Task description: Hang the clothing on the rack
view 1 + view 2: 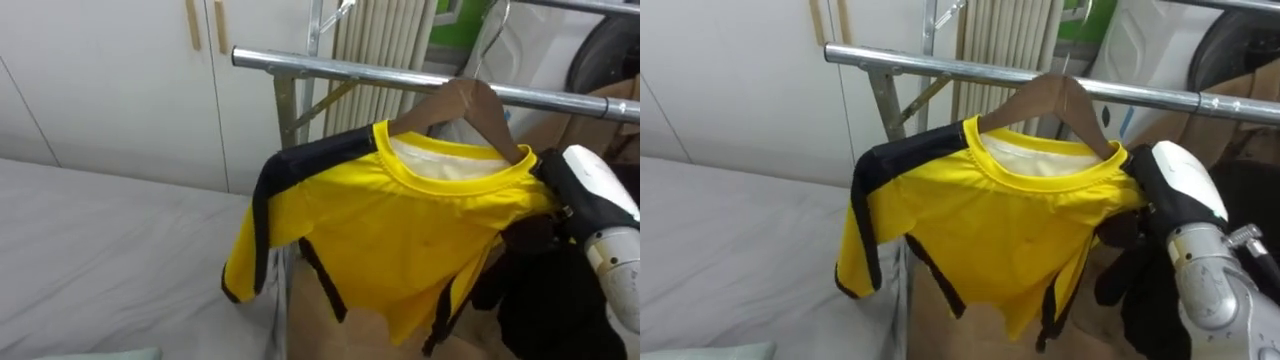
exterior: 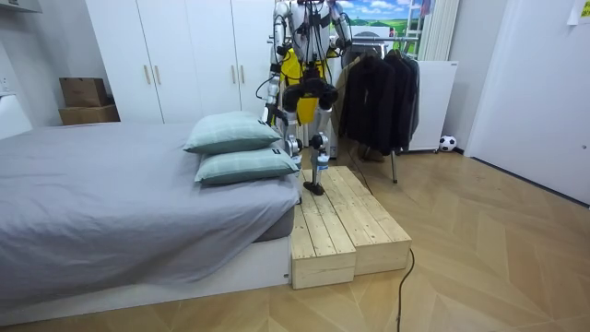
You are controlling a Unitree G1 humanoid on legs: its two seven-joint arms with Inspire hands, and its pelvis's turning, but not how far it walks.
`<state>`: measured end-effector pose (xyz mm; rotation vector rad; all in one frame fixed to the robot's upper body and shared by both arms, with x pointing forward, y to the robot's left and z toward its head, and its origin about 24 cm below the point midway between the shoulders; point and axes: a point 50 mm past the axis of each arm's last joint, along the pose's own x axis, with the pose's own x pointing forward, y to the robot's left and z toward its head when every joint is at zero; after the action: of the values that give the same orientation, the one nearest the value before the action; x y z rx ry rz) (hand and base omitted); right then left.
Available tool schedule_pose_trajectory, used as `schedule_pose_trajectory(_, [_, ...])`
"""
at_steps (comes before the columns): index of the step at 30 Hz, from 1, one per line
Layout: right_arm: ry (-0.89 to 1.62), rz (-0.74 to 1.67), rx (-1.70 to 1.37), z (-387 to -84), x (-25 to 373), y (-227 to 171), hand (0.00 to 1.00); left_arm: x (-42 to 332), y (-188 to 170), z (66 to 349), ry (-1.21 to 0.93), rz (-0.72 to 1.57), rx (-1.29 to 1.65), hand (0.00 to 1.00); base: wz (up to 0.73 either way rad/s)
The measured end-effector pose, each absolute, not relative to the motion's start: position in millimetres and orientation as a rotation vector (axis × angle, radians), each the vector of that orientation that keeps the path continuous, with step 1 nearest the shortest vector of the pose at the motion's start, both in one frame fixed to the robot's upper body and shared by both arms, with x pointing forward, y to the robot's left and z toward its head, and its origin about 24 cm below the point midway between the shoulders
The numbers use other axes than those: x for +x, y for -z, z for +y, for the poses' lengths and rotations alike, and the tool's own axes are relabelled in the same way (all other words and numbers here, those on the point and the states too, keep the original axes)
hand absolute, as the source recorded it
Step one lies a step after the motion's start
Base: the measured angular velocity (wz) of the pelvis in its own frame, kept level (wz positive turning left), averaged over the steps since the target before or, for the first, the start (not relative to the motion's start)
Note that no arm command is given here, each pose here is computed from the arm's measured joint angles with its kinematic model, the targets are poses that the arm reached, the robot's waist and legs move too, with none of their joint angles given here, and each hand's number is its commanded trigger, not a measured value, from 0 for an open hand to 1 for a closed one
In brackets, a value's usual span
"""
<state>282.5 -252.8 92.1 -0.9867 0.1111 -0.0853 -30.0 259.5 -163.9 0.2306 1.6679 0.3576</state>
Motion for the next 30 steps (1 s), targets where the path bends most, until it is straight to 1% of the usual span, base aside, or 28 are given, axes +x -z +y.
schedule_pose_trajectory(9, [0.051,0.116,-0.944,-248.3,294.0,-90.0,1.00,-28.1,163.6,260.6,-0.347,1.662,0.249,0.00,0.01])
schedule_pose_trajectory(23, [-0.027,0.209,-0.788,-249.4,303.8,-62.1,1.00,-25.2,160.8,266.0,-0.350,1.618,0.258,0.00,0.03])
schedule_pose_trajectory(30, [-0.059,0.251,-0.741,-252.7,302.3,-48.4,1.00,-24.1,160.3,267.3,-0.355,1.609,0.259,0.00,0.05])
